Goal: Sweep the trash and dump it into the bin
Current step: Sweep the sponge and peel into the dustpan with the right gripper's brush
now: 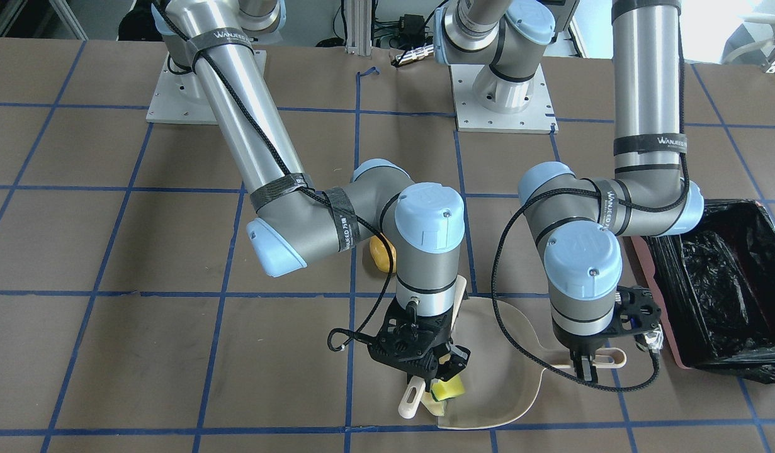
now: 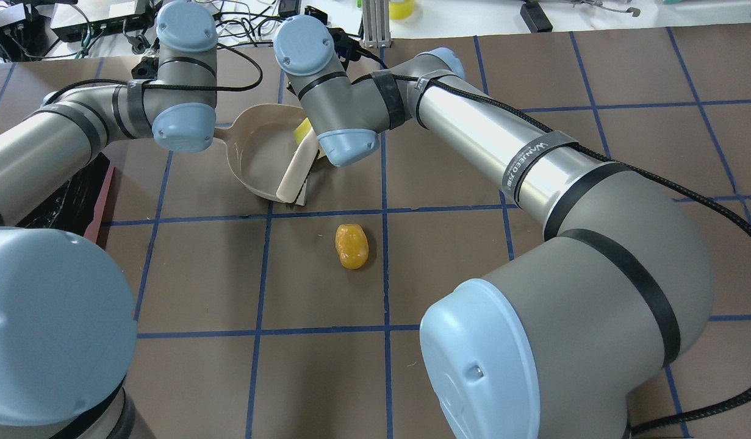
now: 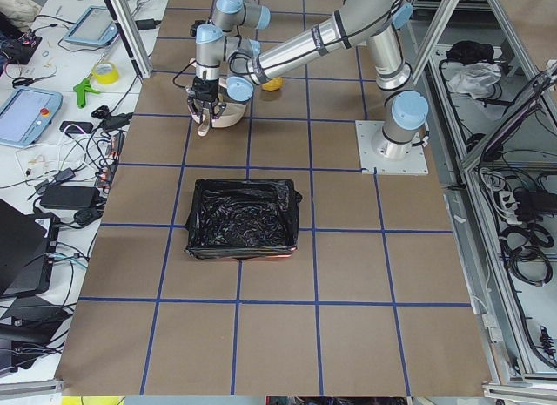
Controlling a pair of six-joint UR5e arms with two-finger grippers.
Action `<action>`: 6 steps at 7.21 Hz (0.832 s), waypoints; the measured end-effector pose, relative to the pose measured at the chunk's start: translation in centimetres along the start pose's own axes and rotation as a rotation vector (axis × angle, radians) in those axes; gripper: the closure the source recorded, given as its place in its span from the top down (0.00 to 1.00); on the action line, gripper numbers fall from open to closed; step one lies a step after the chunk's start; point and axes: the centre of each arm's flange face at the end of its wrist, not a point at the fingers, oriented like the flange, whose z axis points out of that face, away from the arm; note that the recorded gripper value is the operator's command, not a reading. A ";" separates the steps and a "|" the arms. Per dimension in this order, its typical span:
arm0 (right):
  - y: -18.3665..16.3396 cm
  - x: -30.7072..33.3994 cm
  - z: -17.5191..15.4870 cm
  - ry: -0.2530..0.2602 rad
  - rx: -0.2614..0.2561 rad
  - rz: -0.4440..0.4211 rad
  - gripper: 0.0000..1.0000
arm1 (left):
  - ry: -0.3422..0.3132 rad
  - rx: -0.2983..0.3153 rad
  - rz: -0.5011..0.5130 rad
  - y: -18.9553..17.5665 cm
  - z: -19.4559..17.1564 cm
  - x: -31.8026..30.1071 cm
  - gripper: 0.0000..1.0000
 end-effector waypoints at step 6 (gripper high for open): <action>-9.6 5.8 0.2 0.034 -0.008 -0.249 0.17 | 0.002 -0.004 -0.001 0.0 -0.1 0.0 0.00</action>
